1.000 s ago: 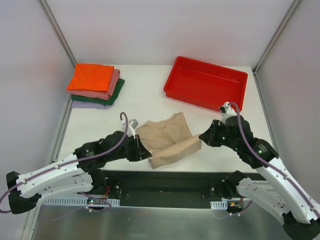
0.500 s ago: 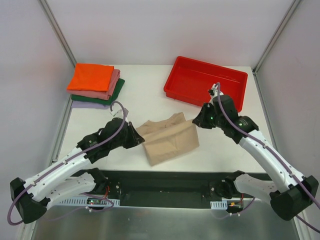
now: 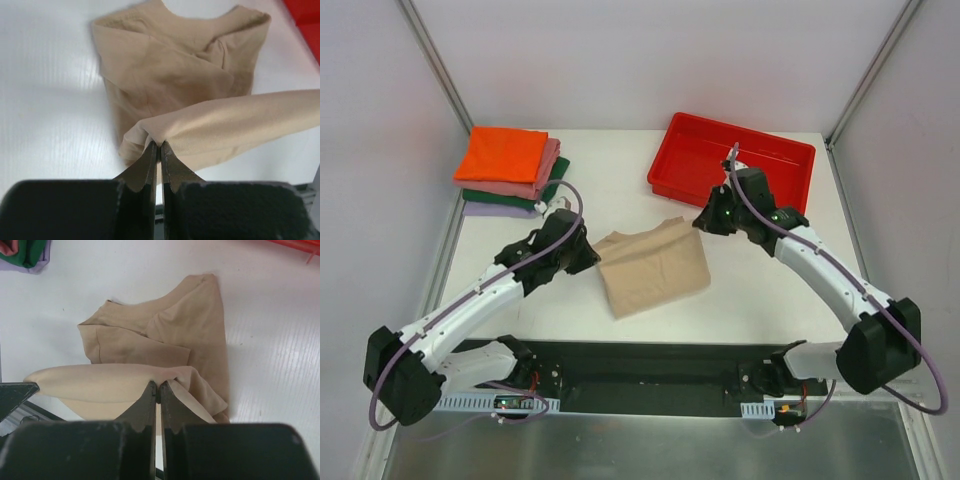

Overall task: Fold and stack the t-shirts
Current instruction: Fold the long partially folded tshirt into a neat square, then put the neatly folded tshirt into the corner of the board with the left arm

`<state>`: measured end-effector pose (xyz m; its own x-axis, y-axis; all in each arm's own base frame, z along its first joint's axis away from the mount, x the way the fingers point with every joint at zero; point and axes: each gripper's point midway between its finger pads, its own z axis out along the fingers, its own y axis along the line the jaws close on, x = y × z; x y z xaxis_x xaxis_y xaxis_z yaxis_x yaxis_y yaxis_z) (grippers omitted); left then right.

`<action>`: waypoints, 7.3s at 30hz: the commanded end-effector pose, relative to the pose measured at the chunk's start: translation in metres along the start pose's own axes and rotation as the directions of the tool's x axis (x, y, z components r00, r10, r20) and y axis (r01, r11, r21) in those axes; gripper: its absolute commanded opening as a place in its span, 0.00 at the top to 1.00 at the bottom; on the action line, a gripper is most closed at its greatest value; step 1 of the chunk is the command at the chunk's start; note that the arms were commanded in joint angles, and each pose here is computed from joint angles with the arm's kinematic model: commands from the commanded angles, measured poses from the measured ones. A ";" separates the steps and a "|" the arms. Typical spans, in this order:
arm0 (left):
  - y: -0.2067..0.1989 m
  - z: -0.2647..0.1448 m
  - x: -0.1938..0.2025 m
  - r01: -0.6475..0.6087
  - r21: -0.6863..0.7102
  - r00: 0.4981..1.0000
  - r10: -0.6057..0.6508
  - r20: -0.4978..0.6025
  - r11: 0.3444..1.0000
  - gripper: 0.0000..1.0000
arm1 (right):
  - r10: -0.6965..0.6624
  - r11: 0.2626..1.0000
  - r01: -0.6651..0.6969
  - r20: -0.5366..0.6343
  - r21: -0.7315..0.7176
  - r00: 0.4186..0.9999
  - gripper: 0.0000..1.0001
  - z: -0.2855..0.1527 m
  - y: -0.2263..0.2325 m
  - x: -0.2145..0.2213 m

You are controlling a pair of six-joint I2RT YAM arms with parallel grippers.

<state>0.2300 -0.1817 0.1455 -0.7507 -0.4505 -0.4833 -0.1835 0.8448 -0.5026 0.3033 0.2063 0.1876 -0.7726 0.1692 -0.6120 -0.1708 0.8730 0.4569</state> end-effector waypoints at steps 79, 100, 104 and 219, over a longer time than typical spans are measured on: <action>0.060 0.096 0.044 -0.074 -0.057 0.942 0.051 -0.332 0.996 0.01 | 0.103 0.994 -0.105 -0.140 -0.009 0.985 0.04 0.119 -0.014 0.122; 0.083 0.039 0.043 -0.028 -0.126 0.974 -0.002 -0.228 0.992 0.04 | 0.288 0.958 -0.215 0.587 -0.193 0.757 0.04 -0.094 -0.064 0.059; 0.086 0.054 0.051 -0.011 -0.151 0.962 -0.031 -0.272 0.988 0.15 | 0.240 0.969 -0.224 0.586 -0.102 0.774 0.04 -0.101 -0.079 0.065; 0.173 0.062 -0.503 -0.276 -0.828 0.630 0.743 0.228 0.488 0.01 | -0.076 0.829 -0.006 0.124 0.559 0.989 0.04 -0.038 -0.140 0.088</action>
<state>0.6154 0.1663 0.2098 -0.5754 0.3399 -0.7439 -0.2660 0.7823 0.5633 0.2260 0.0829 0.0800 -0.6974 0.1512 -0.7005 0.1791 0.9832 0.0339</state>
